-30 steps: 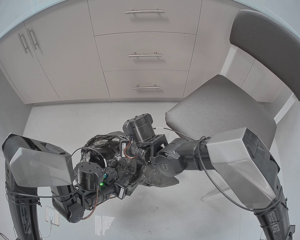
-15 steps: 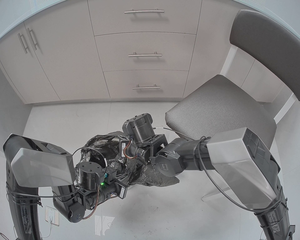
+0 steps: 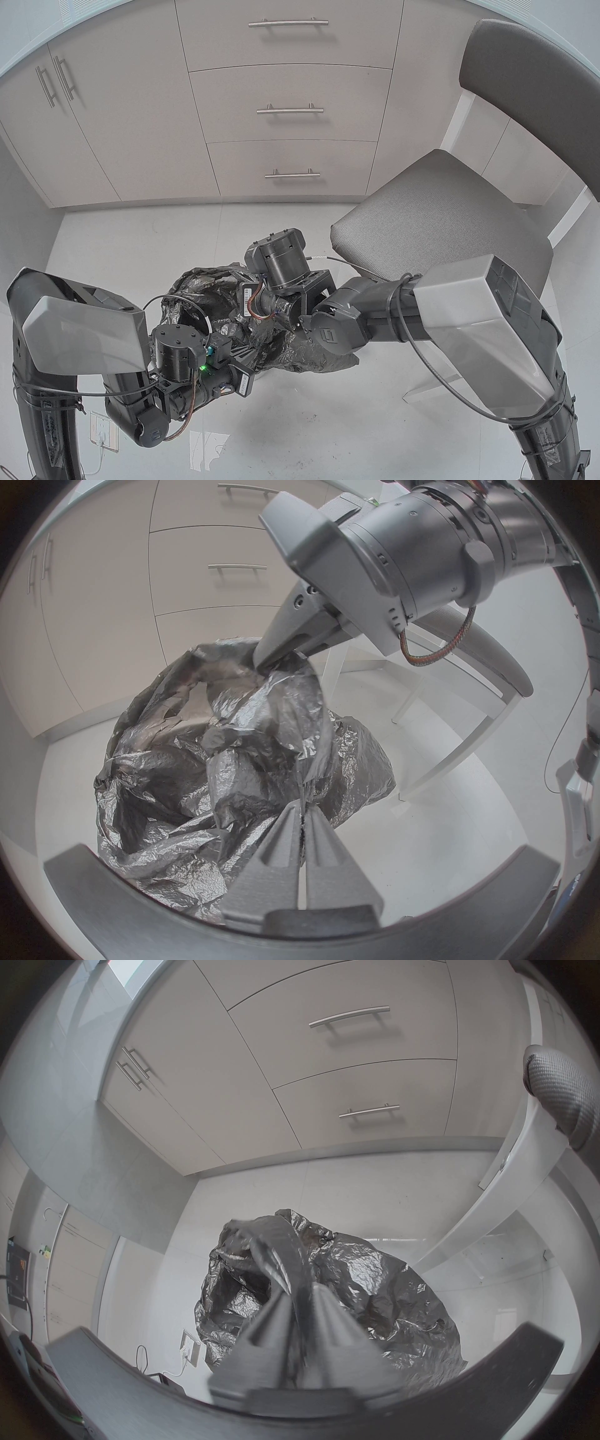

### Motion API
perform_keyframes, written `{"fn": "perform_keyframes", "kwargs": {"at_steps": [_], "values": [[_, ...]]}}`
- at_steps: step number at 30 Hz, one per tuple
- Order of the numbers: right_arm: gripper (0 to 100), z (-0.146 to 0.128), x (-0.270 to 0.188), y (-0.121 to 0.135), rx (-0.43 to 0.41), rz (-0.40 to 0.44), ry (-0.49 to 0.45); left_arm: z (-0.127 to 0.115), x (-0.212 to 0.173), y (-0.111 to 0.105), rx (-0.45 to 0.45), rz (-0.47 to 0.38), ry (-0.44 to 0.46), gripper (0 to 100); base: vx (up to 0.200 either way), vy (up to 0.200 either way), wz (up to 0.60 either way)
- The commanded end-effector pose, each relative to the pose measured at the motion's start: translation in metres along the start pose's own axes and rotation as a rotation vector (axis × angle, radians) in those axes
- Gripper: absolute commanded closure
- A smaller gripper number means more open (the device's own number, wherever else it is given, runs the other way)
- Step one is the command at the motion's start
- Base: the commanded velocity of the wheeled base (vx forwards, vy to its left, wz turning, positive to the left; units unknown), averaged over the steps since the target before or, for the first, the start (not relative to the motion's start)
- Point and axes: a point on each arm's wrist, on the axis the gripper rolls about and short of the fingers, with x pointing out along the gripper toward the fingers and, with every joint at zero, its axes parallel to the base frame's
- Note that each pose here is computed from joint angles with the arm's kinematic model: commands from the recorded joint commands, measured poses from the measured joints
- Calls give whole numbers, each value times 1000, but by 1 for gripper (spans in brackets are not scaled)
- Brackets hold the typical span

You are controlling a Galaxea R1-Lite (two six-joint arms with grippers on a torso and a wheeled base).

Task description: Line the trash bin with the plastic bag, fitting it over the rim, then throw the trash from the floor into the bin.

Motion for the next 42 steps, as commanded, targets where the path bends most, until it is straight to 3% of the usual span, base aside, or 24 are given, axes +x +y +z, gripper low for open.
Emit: {"fn": "perform_keyframes", "kwargs": {"at_steps": [1,7,15,29,36,42], "values": [[0,1,-1,0,3,0,-1,0,0,0,0,1,2,100,0,0,0],[0,6,-6,1,10,1,-14,0,-1,1,-1,5,-1,100,0,0,0],[0,5,-11,-12,5,-84,-13,1,-3,3,-2,13,-24,100,0,0,0],[0,-11,-23,-60,24,-148,2,6,-5,16,-46,53,-46,100,0,0,0],[0,-31,-28,-69,4,-129,17,9,-4,17,-48,54,-59,100,0,0,0],[0,-55,-32,-77,-61,-36,73,13,-6,19,-74,61,-76,100,0,0,0]]}}
